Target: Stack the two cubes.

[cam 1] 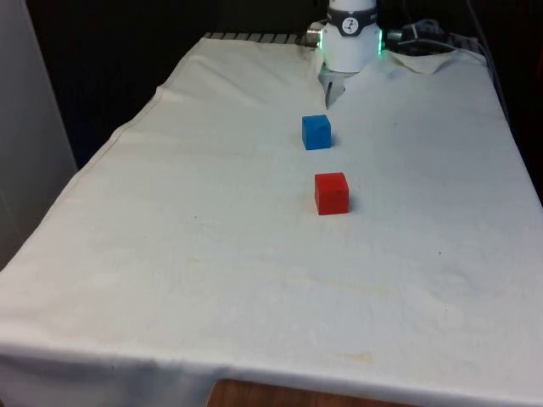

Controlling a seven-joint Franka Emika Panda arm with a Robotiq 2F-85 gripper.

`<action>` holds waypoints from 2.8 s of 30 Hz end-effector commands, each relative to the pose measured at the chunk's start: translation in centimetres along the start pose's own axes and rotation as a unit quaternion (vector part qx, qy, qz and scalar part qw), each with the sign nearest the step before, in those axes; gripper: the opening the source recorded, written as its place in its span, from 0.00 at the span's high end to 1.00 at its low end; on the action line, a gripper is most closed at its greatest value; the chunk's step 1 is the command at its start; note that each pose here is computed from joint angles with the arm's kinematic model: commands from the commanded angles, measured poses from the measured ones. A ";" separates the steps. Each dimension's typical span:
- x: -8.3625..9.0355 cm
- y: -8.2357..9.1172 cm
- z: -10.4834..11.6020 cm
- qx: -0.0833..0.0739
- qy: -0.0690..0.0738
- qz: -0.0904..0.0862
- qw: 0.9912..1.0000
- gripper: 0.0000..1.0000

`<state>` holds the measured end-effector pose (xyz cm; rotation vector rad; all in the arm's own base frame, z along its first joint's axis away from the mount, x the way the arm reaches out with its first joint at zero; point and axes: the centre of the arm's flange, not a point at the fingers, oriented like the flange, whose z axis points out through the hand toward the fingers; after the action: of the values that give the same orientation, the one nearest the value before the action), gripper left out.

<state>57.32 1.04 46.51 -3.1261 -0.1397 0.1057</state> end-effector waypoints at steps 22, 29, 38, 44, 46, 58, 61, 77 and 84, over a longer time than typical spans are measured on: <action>1.5 -0.4 2.1 -0.007 0.026 -0.076 0.997 0.00; 1.6 -0.5 2.4 -0.008 0.023 -0.084 0.996 0.00; 2.4 -0.2 4.1 -0.009 0.020 -0.083 0.996 0.00; 3.0 0.0 5.3 -0.014 0.020 -0.075 0.997 0.00; 3.2 0.0 5.8 -0.016 0.021 -0.073 0.997 0.00; 4.5 -0.3 8.2 -0.037 0.034 -0.063 0.997 0.00; 4.6 -0.6 8.5 -0.040 0.037 -0.064 0.996 0.00; 4.9 -1.1 10.7 -0.039 0.062 -0.076 0.994 0.00; 5.5 -0.7 12.6 -0.035 0.056 -0.075 0.995 0.00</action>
<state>61.71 2.36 33.80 -3.1728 -0.3826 -0.0730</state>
